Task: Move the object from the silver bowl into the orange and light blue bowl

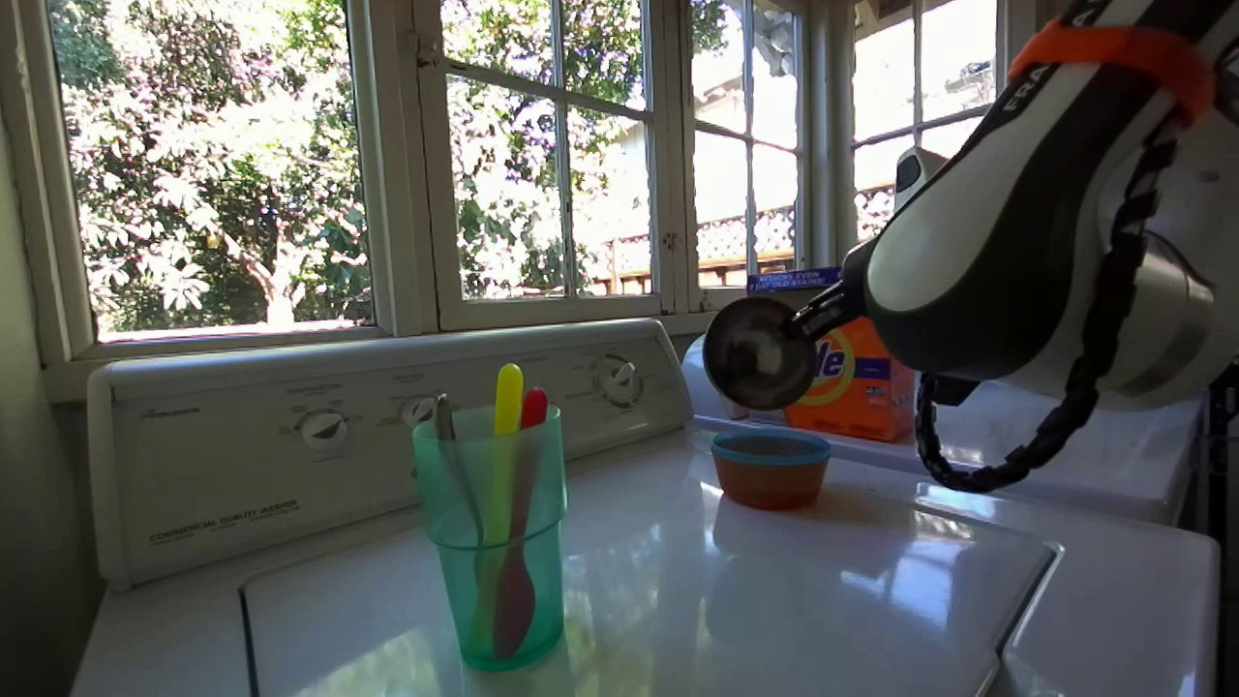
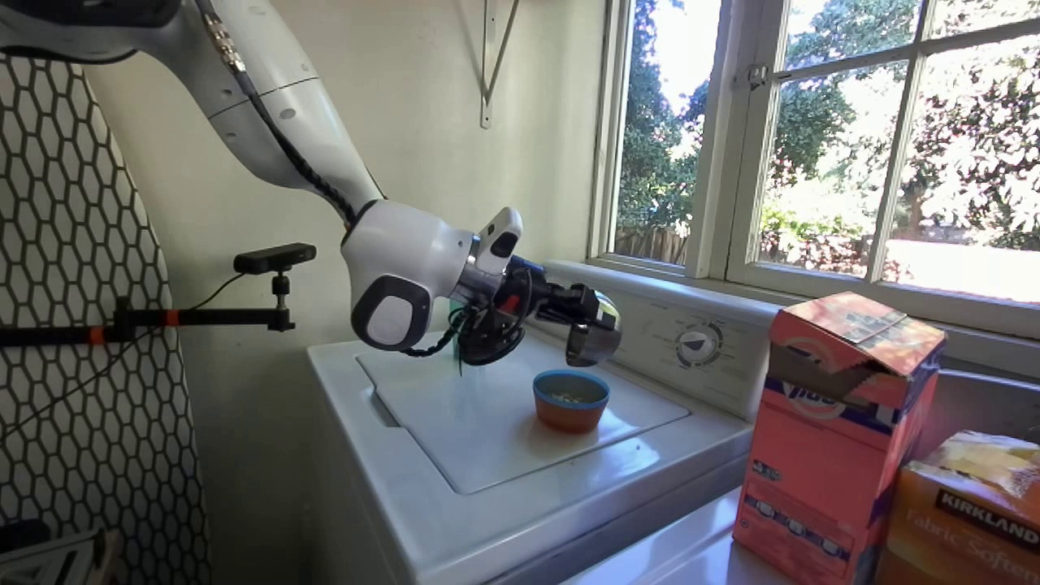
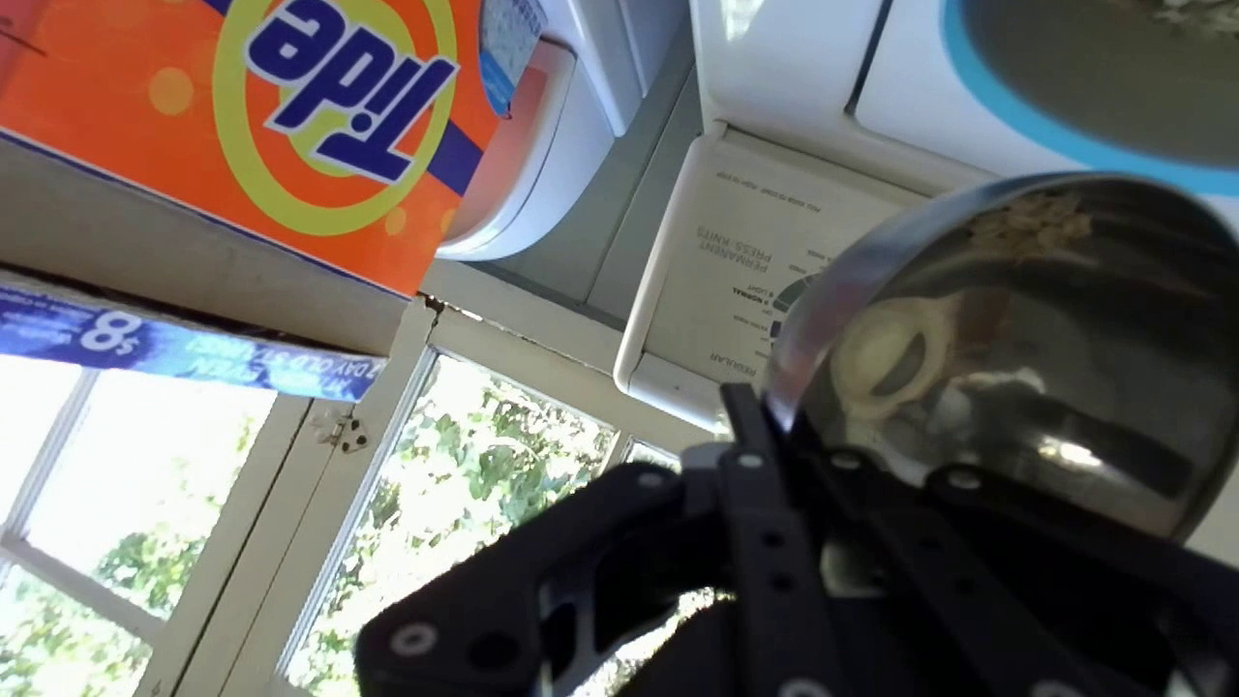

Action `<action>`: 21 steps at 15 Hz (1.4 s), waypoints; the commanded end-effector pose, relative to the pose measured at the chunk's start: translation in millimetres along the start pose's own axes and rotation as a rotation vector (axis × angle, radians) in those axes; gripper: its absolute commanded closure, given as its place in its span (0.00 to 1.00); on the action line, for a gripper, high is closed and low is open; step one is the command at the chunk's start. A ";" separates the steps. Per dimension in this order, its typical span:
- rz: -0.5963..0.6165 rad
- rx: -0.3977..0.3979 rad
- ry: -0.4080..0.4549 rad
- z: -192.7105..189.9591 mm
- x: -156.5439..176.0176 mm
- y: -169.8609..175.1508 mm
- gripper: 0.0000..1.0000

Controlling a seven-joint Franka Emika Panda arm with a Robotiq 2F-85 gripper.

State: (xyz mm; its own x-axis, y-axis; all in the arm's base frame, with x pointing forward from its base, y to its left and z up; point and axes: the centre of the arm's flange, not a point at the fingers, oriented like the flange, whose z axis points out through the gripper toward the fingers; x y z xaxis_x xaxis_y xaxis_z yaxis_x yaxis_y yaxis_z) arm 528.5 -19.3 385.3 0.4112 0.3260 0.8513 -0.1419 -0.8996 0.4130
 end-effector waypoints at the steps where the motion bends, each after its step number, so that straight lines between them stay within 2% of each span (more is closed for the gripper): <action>1: -0.042 -0.070 0.046 8.6 2.4 -9.9 0.99; 10: -0.103 -0.172 0.124 12.7 -3.1 -9.1 0.99; 21: -0.086 -0.230 0.169 -13.6 -3.0 -6.2 0.99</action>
State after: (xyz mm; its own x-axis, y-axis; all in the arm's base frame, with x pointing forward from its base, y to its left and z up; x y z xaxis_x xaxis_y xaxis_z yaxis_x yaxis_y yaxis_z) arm 528.0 -14.4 381.7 0.2769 0.4653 0.8407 -0.2912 -0.7932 0.5349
